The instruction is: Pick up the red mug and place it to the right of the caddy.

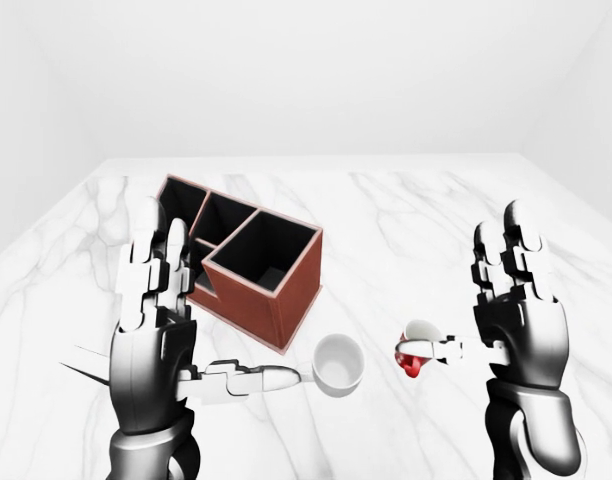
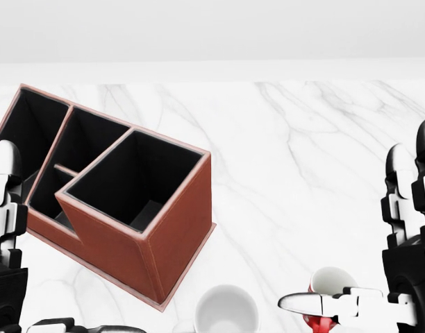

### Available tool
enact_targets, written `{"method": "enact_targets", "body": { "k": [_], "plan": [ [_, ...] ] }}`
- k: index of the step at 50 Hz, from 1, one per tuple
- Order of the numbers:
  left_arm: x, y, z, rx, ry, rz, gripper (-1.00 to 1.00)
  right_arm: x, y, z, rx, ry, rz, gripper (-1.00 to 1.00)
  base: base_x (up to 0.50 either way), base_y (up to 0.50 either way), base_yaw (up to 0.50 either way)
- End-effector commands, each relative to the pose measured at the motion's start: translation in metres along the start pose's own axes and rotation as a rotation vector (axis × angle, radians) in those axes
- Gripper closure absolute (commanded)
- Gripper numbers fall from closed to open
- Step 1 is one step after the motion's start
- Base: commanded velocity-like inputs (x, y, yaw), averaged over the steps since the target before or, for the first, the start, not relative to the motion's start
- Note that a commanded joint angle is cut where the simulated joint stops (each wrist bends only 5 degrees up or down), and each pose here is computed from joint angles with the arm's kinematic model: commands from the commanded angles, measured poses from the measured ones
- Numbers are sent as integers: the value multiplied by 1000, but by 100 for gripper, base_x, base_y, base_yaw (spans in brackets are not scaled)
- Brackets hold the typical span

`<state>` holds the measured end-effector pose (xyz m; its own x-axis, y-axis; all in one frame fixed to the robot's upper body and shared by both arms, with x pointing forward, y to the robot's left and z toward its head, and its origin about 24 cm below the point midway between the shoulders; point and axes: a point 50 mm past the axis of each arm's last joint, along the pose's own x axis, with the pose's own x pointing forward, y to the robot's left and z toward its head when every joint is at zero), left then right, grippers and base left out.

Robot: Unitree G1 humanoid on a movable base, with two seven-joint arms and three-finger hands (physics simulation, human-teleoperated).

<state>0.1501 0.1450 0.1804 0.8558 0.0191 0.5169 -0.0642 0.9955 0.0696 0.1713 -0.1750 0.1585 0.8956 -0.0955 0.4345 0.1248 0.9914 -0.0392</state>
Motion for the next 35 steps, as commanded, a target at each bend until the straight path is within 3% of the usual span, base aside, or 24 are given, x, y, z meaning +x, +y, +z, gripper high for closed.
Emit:
{"method": "enact_targets", "body": {
  "k": [1, 15, 19, 35],
  "plan": [
    [6, -4, -22, -1, 68, -6, -100, 6, -1, -15, 18, 45, -17, -100, 0, 0, 0],
    [6, -3, -23, 1, 70, -5, -100, 5, 3, -25, -26, 88, 1, -100, 0, 0, 0],
    [6, -3, -22, 1, 65, -4, -100, 5, 3, -22, -5, 77, 2, -100, 0, 43, 0],
    [6, -3, -22, -1, 66, -6, -100, 6, 0, -17, 12, 54, -13, -100, 0, 0, 0]
  ]
}}
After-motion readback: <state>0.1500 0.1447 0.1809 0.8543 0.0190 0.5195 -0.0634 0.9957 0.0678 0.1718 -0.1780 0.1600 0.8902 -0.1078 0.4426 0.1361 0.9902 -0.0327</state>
